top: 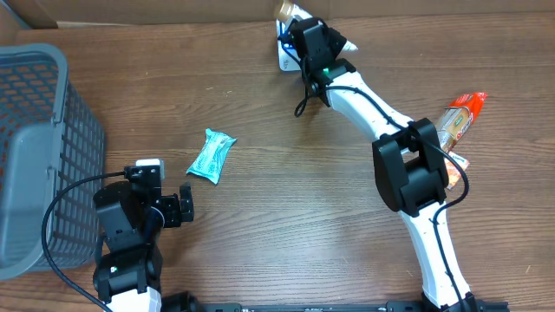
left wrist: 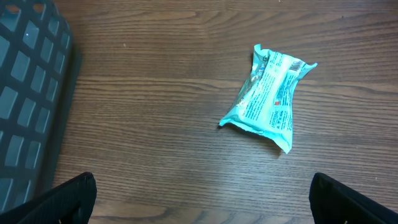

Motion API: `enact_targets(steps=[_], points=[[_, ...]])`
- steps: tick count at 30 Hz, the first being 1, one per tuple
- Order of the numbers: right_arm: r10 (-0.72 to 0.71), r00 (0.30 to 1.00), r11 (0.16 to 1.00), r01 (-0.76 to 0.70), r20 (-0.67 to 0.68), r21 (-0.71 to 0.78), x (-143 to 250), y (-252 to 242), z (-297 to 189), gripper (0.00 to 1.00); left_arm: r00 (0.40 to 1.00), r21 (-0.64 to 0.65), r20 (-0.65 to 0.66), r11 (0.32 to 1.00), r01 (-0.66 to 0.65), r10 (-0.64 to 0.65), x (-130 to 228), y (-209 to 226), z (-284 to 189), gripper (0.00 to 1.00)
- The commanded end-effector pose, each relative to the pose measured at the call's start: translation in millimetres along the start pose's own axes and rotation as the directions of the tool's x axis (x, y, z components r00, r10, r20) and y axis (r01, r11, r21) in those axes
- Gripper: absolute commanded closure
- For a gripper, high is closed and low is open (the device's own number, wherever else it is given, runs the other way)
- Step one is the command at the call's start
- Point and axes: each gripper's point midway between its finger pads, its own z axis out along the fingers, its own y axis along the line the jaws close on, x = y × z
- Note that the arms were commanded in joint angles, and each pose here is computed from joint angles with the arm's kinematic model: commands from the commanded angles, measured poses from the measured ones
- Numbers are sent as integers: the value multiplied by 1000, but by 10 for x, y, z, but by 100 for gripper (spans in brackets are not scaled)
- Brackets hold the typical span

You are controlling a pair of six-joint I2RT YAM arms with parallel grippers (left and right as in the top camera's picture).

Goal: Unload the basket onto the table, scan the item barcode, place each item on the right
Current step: 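Carry the white tube to the scanner and hold it in front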

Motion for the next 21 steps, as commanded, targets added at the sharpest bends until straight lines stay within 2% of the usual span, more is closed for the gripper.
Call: enact_targets(steps=[1,21], points=[[7,1000,998,-8,19,56,-105,-220,-74,96,1000,11,1,1000,-16,16,2,-12,7,0],[6,1000,999,-7,24,45,-118,-260,-121,96,1000,11,1,1000,-16,16,2,-12,7,0]])
